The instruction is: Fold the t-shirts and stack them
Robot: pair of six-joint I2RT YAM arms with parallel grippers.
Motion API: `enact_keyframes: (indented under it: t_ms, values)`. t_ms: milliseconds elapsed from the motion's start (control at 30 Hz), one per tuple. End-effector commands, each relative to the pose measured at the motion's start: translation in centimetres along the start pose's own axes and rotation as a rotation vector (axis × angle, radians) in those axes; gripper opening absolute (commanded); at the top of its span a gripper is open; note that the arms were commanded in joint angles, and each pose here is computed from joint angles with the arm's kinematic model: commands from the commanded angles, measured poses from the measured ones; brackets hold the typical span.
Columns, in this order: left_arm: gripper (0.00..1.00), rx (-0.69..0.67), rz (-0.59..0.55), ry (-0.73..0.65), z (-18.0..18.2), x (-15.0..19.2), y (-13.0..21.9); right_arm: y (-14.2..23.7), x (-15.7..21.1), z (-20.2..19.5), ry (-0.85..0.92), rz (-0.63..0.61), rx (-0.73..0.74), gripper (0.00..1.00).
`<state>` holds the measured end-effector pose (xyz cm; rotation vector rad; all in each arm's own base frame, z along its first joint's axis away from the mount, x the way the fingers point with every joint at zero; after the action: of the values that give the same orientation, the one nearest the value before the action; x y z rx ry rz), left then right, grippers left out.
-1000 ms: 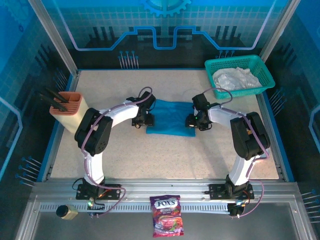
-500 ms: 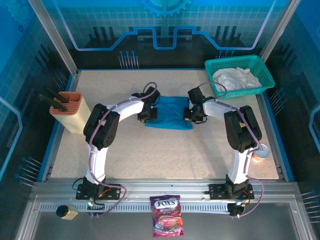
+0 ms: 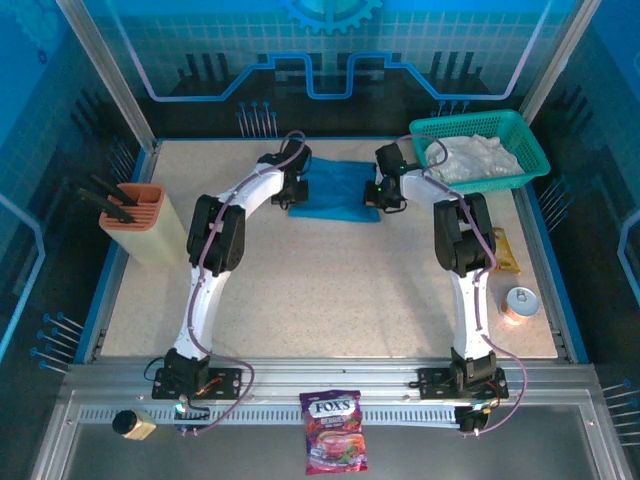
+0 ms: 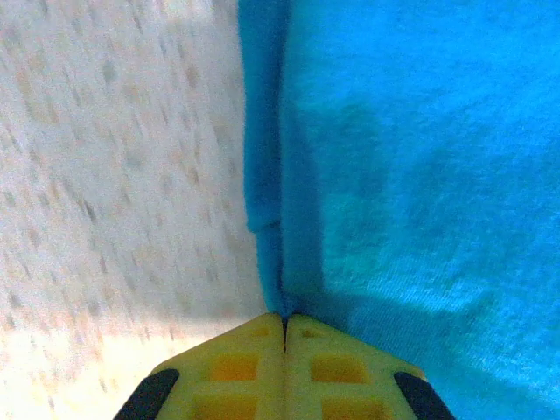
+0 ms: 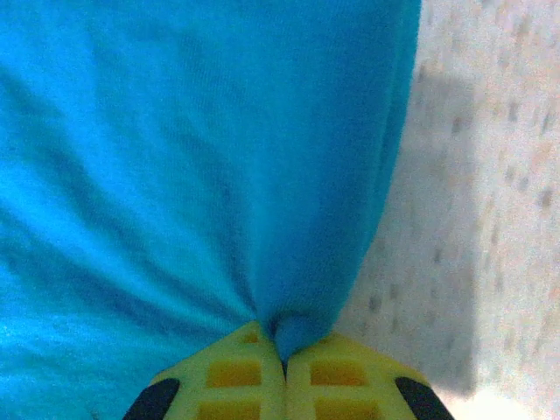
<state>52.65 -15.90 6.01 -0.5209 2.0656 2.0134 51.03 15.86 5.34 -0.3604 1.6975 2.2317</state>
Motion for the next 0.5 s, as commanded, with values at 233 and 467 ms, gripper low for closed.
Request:
enact_keyframes:
  t_ms: [233,467]
  values:
    - [0.00,-0.023,-0.011,-0.083,-0.2,-4.0,-1.8,-4.2,-2.9,-2.0,0.003,0.067,0.044,0.00]
    - [0.11,-0.005,-0.099,-0.090,-0.4,-5.9,0.8,-1.9,-5.4,-0.7,0.039,0.015,0.014,0.38]
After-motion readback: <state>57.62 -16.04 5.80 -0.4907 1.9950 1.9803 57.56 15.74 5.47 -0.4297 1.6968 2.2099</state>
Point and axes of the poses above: each hand's point on the last joint's axis, 136 mm out from that joint toward the fingers, its own y axis back along the fingers, its own z axis along the line the jaws close on, x = y × z, the point moved 3 cm from there along y, back along the fingers, and after that the axes turned 1 degree about y, right-handed, at the moved point
